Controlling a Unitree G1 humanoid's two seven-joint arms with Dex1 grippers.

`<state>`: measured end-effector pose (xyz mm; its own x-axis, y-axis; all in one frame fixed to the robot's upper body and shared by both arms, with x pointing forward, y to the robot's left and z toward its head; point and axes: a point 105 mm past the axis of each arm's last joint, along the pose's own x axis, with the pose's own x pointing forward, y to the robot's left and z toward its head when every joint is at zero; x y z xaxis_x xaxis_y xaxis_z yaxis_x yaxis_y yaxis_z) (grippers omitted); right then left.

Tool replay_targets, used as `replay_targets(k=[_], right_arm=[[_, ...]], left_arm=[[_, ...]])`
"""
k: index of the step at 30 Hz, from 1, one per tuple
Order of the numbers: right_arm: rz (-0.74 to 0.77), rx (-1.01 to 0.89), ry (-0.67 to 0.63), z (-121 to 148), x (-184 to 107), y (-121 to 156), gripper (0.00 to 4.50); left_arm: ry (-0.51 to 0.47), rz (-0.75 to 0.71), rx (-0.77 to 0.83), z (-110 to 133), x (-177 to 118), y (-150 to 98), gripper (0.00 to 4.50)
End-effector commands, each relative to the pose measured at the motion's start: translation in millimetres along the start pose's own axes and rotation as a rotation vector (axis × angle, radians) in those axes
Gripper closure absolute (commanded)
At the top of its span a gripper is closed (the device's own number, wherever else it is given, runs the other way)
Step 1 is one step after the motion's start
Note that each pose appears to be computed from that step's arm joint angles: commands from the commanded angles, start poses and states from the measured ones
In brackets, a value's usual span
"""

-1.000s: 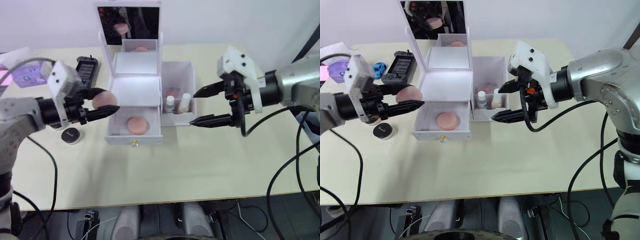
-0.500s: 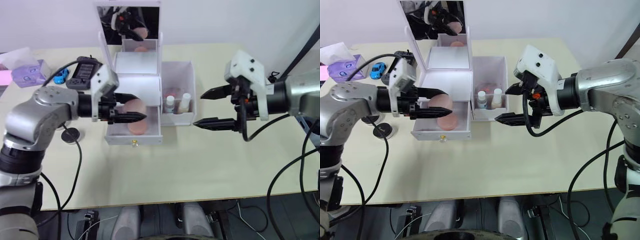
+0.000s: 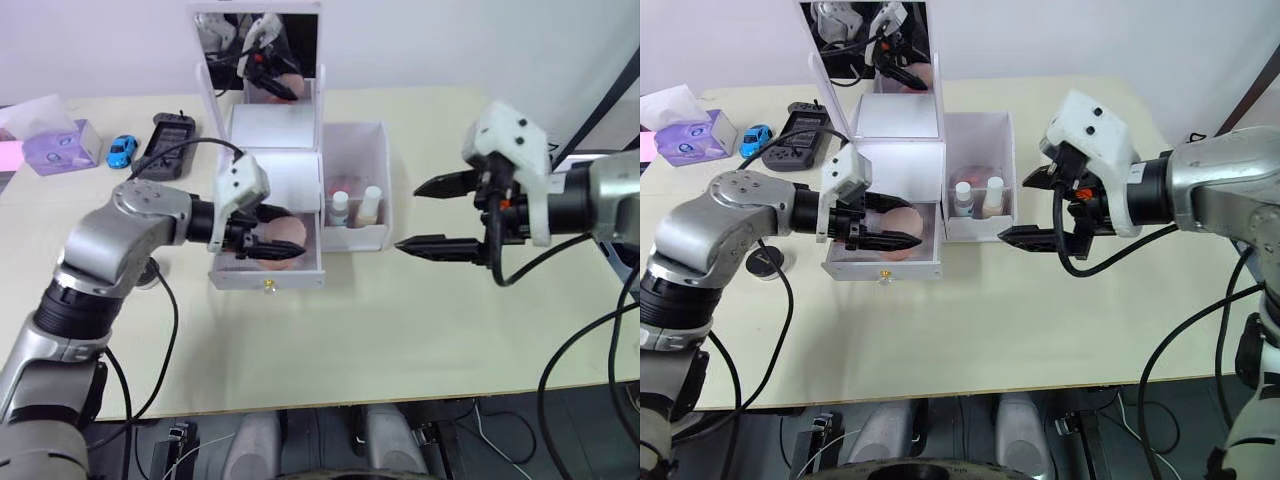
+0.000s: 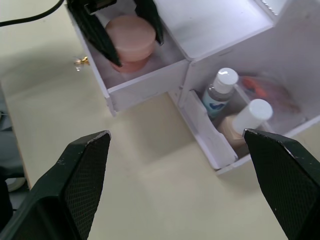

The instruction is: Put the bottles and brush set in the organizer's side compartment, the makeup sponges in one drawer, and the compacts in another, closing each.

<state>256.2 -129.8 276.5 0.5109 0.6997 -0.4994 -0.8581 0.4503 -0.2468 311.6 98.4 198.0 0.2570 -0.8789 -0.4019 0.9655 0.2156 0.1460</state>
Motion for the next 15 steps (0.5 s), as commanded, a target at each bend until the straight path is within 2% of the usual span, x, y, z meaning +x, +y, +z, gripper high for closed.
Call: replay_targets(k=[1, 15], right_arm=[[-0.033, -0.030, -0.022, 6.2, -8.1, 0.3, 0.00], [-0.059, -0.027, -0.024, 6.2, -10.1, -1.1, 0.00]], left_arm=[[-0.021, 0.007, 0.064, 13.8, 0.1, 1.7, 1.81], [0.009, 0.000, 0.077, 8.3, -0.7, 7.2, 1.81]])
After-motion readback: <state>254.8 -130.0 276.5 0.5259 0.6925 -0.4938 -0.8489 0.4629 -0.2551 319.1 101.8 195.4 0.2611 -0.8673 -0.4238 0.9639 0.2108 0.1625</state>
